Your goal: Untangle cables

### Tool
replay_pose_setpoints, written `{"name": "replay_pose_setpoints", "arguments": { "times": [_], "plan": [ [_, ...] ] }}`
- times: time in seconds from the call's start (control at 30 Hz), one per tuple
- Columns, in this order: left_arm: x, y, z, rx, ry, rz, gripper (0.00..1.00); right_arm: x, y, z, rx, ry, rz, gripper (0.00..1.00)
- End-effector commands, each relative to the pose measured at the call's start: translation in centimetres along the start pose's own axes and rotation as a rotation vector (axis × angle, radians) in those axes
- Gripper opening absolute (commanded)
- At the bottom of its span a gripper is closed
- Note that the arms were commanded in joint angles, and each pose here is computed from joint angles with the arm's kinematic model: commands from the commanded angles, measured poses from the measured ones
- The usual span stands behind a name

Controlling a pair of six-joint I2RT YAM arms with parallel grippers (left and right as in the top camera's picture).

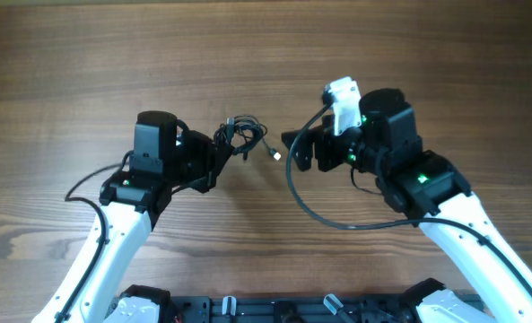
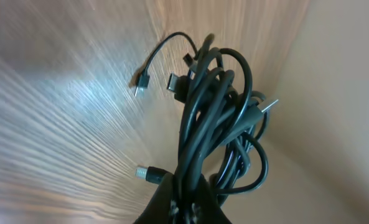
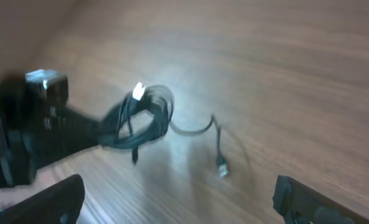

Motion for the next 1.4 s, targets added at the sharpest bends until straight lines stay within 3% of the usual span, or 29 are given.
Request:
{"name": "replay_pose_setpoints", "arguments": {
  "times": [0.0, 0.03, 0.07, 0.2, 0.27, 0.3, 0.33, 0.37, 0.43, 0.63, 0.67, 0.7, 0.73, 0.77, 0.87, 0.97, 1.07, 1.13, 1.2, 1.27, 1.3, 1.37],
  "plan": [
    [-0.6, 0.7, -0.9, -0.2, 0.027, 0.032, 0.04, 3.5, 4.4, 2.7, -0.072, -0.238, 0.071, 0.91],
    [-0.6, 0.9, -0.9, -0.212, 0.023, 0.044, 0.04, 4.5, 5.1, 3.4, -0.089, -0.288, 0.049, 0.8],
    [-0.6, 1.1, -0.8, -0.216, 0.017, 0.059, 0.04, 5.6, 5.7, 3.8, -0.086, -0.308, 0.033, 0.77],
    [-0.6, 1.6, -0.7, -0.213, 0.002, 0.094, 0.04, 8.5, 5.9, 4.5, -0.065, -0.342, -0.023, 0.78],
    [-0.7, 1.7, -0.7, -0.213, -0.003, 0.105, 0.04, 9.4, 5.7, 4.6, -0.081, -0.347, -0.048, 0.71],
    [-0.7, 1.8, -0.6, -0.212, -0.005, 0.112, 0.04, 10.1, 5.7, 4.3, -0.08, -0.332, -0.058, 0.62],
    [-0.7, 1.9, -0.6, -0.21, -0.01, 0.123, 0.04, 11.1, 5.9, 3.2, -0.032, -0.256, -0.056, 0.37],
    [-0.7, 2.0, -0.6, -0.207, -0.01, 0.126, 0.04, 11.3, 6.0, 2.8, -0.011, -0.226, -0.053, 0.23],
    [-0.7, 2.0, -0.6, -0.207, -0.013, 0.133, 0.04, 11.4, 6.1, 2.4, 0.008, -0.196, -0.045, 0.04],
    [-0.7, 2.1, -0.6, -0.095, -0.003, 0.137, 0.04, 10.9, 11.4, -2.1, 0.188, 0.071, 0.209, 0.05],
    [-0.7, 2.1, -0.6, -0.062, 0.0, 0.138, 0.04, 10.7, 11.7, -2.6, 0.205, 0.084, 0.225, 0.08],
    [-0.7, 2.2, -0.6, -0.013, 0.002, 0.142, 0.04, 10.5, 11.8, -3.1, 0.222, 0.096, 0.229, 0.54],
    [-0.7, 2.2, -0.7, 0.071, 0.01, 0.148, 0.04, 10.4, 11.9, -3.6, 0.236, 0.108, 0.23, 0.91],
    [-0.7, 2.3, -0.8, 0.179, 0.024, 0.149, 0.04, 10.2, 11.9, -4.2, 0.258, 0.113, 0.229, 1.0],
    [-0.7, 2.3, -0.8, 0.572, 0.054, 0.145, 0.04, 9.4, 11.2, -4.8, 0.329, 0.024, 0.204, 1.0],
    [-0.7, 2.4, -0.7, 0.903, 0.076, 0.147, 0.04, 6.9, 8.9, -4.7, 0.336, -0.275, 0.101, 1.0],
    [-0.8, 2.6, -0.6, 1.085, 0.091, 0.156, 0.04, 4.4, 6.9, -2.5, 0.227, -0.632, -0.018, 1.0],
    [-0.8, 3.6, -0.1, 1.24, 0.125, 0.232, 0.04, 4.2, 6.7, -1.8, 0.226, -0.678, -0.018, 1.0],
    [-0.7, 4.3, 0.2, 1.282, 0.129, 0.262, 0.04, 4.2, 6.7, -1.1, 0.239, -0.707, -0.006, 0.99],
    [-0.4, 5.3, 0.8, 1.302, 0.123, 0.295, 0.04, 4.2, 6.4, -0.4, 0.23, -0.737, -0.007, 0.9],
    [-0.3, 5.7, 1.0, 1.315, 0.121, 0.308, 0.04, 4.3, 6.1, -0.1, 0.229, -0.743, -0.011, 0.8],
    [-0.1, 6.3, 1.4, 1.351, 0.118, 0.324, 0.08, 4.4, 5.7, 0.1, 0.219, -0.745, -0.025, 0.46]
  ]
}}
Point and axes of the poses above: each gripper's point midway between its finger pads, its own x axis out along the fingers, its own z axis along the line the jaws close on, y = z × x, the point moved 5 cm from there along -x, back along the fingers, and after that the axes turned 11 degrees about -x, right-handed, at the moved point
